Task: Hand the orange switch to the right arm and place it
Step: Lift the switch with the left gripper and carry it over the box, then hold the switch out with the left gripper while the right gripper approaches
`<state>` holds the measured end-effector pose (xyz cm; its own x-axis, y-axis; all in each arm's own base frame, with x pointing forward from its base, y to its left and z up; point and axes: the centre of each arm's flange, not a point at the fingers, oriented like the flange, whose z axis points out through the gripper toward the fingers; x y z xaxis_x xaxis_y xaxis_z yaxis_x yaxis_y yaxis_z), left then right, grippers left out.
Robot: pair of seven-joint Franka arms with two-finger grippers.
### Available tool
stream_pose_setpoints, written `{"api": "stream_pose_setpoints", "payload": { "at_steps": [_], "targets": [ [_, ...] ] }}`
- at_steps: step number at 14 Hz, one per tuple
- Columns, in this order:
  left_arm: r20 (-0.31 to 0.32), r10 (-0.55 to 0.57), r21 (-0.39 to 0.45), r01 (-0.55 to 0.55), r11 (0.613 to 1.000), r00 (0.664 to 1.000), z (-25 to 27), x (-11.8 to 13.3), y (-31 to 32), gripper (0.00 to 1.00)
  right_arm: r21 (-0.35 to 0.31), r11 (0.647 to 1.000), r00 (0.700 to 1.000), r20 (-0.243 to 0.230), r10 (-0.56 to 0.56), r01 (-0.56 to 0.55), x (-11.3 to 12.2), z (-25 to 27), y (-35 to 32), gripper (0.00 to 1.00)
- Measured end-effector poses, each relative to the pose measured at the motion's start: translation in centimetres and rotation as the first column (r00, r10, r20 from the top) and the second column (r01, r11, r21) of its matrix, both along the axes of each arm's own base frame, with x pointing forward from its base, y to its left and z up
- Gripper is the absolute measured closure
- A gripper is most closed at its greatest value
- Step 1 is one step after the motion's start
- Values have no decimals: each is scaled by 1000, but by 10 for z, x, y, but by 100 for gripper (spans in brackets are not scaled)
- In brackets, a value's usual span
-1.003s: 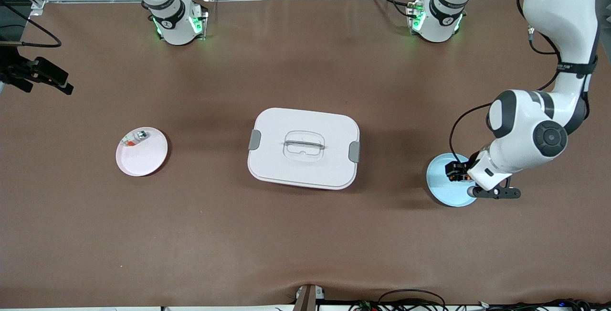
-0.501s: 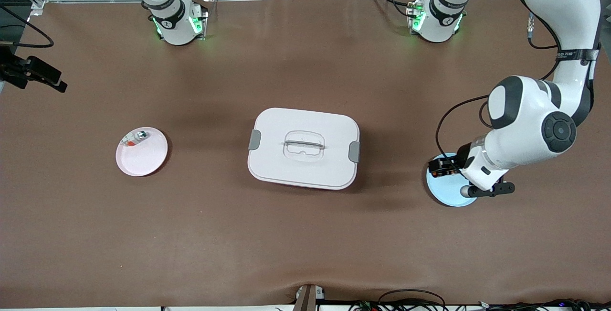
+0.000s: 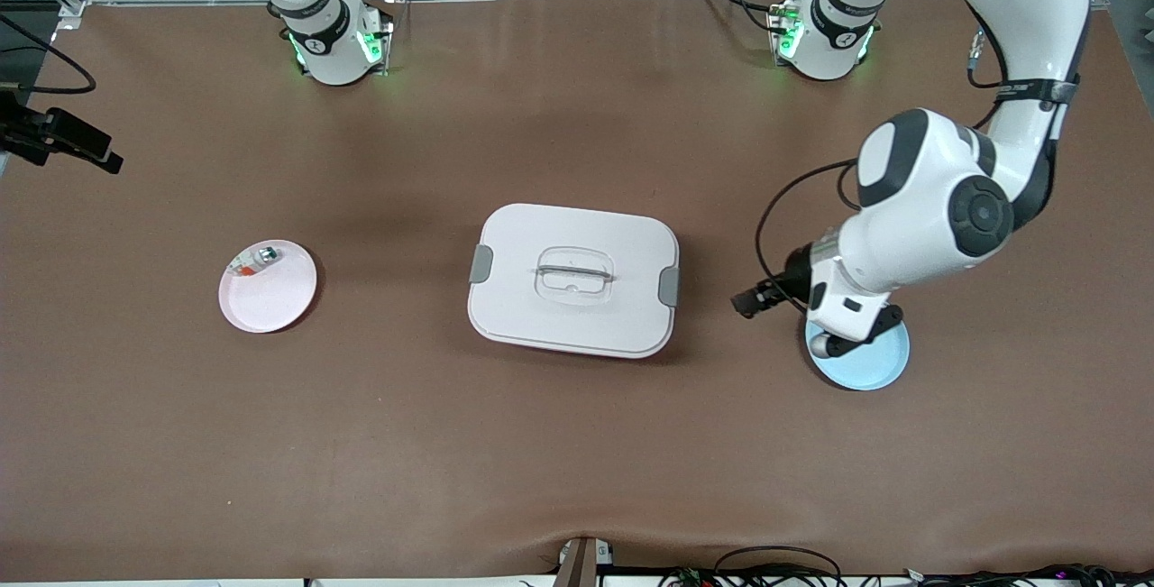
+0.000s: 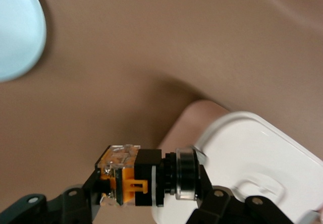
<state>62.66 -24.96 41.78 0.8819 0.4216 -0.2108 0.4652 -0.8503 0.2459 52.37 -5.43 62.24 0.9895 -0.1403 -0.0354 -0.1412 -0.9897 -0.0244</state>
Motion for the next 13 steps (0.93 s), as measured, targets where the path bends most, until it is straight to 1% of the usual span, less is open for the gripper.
{"api": "stream_pose_setpoints", "payload": {
  "at_steps": [3,6,9,11,13],
  "targets": [
    [-40,88,-12,-89,996,995,11,-16,-51,27,1,1000,1000,-13,1,-1,3,-7,0,0],
    [-91,185,-45,-189,981,979,22,-26,-100,27,7,1000,999,-54,3,-3,14,-28,0,0],
    [-118,289,-94,-300,949,950,31,-33,-144,27,10,1000,996,-86,3,-2,22,-46,-1,0],
    [-142,348,-146,-367,919,927,35,-42,-172,27,14,1000,993,-120,2,-1,31,-66,-3,0],
    [-166,388,-178,-415,892,907,39,-52,-196,27,18,1000,988,-154,3,0,40,-86,-4,0]
  ]
}}
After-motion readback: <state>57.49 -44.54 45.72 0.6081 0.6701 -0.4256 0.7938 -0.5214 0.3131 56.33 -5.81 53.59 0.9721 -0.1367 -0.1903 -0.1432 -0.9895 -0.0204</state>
